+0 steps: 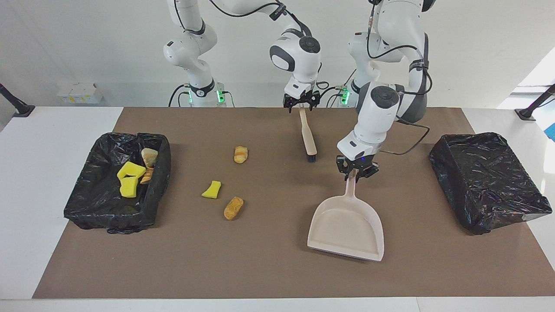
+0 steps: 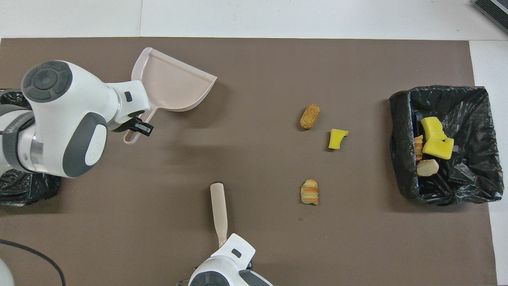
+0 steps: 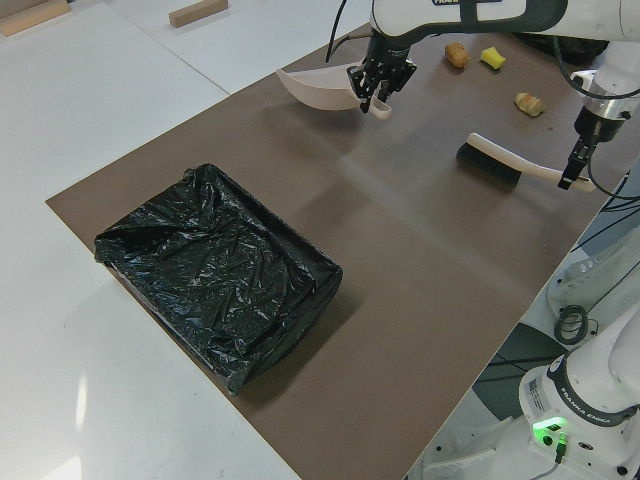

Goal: Sweep and dump trash in bin
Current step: 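Drag the dustpan toward the left bin while the right gripper grasps the brush, then sweep the tan chunk into the dustpan with the right gripper's brush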

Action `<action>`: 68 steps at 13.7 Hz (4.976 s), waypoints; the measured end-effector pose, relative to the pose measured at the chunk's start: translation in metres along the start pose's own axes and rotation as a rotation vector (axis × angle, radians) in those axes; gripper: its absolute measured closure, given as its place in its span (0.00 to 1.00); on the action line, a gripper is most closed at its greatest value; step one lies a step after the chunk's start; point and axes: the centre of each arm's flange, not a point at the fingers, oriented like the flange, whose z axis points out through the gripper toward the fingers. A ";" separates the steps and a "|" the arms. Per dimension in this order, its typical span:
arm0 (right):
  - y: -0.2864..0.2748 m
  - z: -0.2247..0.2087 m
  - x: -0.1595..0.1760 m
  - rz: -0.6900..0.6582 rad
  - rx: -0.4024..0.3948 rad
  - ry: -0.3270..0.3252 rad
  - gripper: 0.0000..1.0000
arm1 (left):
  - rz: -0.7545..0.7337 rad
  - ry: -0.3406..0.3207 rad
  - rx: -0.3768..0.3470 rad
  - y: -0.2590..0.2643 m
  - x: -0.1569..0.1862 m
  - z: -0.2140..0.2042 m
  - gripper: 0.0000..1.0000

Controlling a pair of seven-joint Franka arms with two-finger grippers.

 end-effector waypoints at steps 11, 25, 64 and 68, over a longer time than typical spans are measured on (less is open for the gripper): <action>0.036 -0.052 0.060 0.161 0.072 0.055 0.74 | 0.571 -0.072 -0.059 -0.083 -0.045 -0.011 0.67; 0.145 -0.019 0.003 0.755 -0.092 -0.026 0.74 | 1.166 -0.116 -0.020 0.004 -0.035 0.059 0.67; 0.074 -0.055 0.095 0.322 0.293 -0.064 0.74 | 1.062 -0.100 0.107 0.139 -0.075 0.095 0.67; 0.082 -0.067 0.108 0.310 0.304 -0.058 0.74 | 1.042 -0.067 0.121 0.133 -0.068 0.097 0.67</action>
